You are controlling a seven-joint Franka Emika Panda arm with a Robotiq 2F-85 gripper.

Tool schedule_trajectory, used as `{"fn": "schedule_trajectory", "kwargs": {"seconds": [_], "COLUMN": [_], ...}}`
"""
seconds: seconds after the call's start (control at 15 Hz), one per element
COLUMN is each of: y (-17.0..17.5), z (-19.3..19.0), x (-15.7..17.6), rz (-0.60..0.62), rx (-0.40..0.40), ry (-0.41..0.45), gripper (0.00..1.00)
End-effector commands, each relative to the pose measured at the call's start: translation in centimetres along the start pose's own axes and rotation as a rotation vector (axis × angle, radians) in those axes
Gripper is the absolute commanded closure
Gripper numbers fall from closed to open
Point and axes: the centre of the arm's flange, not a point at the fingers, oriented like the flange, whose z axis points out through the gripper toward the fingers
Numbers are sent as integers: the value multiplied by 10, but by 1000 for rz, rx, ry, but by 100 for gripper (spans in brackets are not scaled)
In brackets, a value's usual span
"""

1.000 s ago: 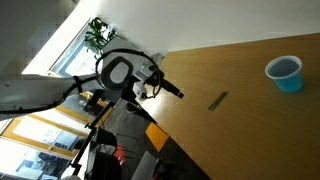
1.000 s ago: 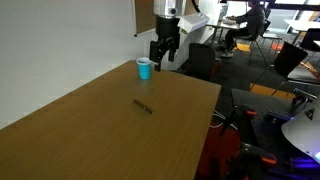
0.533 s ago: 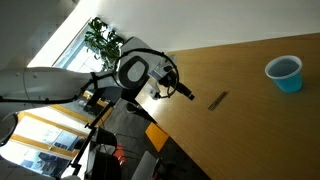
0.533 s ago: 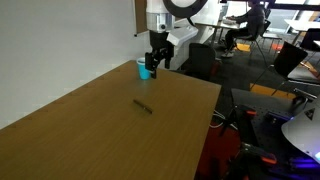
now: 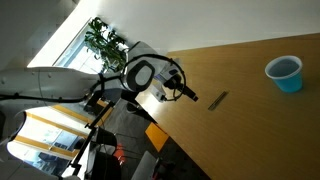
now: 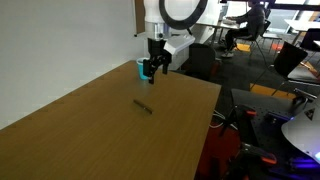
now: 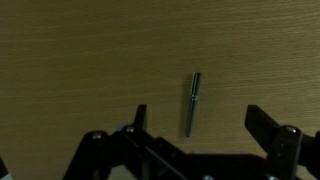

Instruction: Place the black pen inside the blue and white cup

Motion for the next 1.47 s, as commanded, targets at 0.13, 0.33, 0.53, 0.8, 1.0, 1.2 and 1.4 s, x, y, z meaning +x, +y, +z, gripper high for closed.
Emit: {"fn": "schedule_trajectory", "kwargs": {"seconds": [0.13, 0.33, 0.53, 0.8, 1.0, 1.2, 1.4], "y": [-13, -19, -27, -35, -36, -34, -33], "z": [61, 88, 107, 122, 135, 147, 156], "x": [15, 24, 38, 55, 67, 76, 81], "rz": [43, 86, 120, 146, 170, 182, 192], "rx": [26, 40, 58, 72, 64, 46, 36], "ry": [19, 12, 16, 57, 86, 90, 94], "gripper": [0, 0, 0, 0, 0, 0, 0]}}
